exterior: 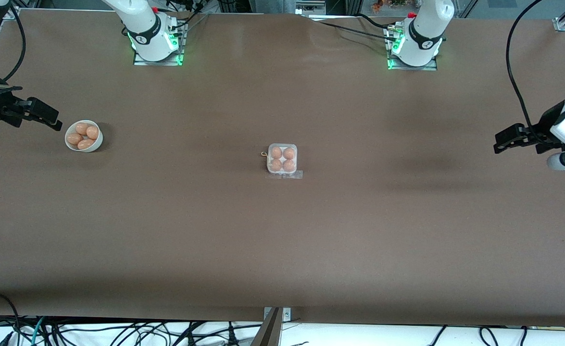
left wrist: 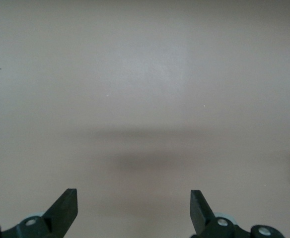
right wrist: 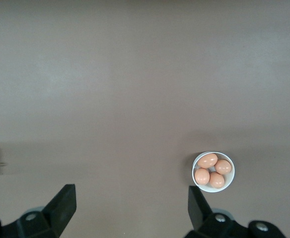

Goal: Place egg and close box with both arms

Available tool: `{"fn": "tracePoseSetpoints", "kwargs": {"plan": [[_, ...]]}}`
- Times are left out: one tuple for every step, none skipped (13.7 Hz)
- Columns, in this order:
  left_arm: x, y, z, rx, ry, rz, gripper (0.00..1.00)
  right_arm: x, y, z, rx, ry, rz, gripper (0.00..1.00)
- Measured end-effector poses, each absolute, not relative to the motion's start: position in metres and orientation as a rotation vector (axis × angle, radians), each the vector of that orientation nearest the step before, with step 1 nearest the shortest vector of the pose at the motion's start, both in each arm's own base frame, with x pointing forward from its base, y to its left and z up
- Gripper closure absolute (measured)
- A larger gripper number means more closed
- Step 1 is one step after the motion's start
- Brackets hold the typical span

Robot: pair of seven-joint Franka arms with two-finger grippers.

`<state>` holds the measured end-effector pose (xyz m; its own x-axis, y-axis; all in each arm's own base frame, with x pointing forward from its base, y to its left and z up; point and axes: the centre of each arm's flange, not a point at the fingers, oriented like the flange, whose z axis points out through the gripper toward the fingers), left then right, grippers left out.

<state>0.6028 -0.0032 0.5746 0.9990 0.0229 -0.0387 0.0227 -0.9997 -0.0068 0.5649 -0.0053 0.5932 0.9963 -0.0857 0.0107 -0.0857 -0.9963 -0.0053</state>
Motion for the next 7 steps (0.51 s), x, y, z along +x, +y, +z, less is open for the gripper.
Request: {"fn": "tracePoseSetpoints", "kwargs": {"plan": [[0.6012,-0.0063,0.5736,-3.136,-0.027,0.065,0.00,0.5649,-0.0053,0.5933,-3.134,0.135,-0.017,0.00],[0.6001,-0.0084,0.5740,-3.136,-0.021,0.064,0.00,0.5649,-0.0053,0.5932,-3.134,0.135,-0.017,0.00],[0.5988,-0.0096,0.5757,-3.137,-0.017,0.060,0.00,0.5649,-0.0053,0.5933,-3.134,0.135,-0.017,0.00],[0.5975,-0.0105,0.5781,-3.138,-0.014,0.054,0.00,0.5649,-0.0053,0.5932,-3.134,0.135,-0.017,0.00],[0.5962,-0.0110,0.5802,-3.139,-0.013,0.049,0.00,0.5649,-0.0053,0.5932,-3.134,0.135,-0.017,0.00],[0.5951,-0.0112,0.5815,-3.139,-0.012,0.046,0.00,0.5649,-0.0053,0.5932,-3.134,0.135,-0.017,0.00],[0.5946,-0.0112,0.5819,-3.139,-0.012,0.046,0.00,0.5649,-0.0053,0.5932,-3.134,0.135,-0.017,0.00]]}}
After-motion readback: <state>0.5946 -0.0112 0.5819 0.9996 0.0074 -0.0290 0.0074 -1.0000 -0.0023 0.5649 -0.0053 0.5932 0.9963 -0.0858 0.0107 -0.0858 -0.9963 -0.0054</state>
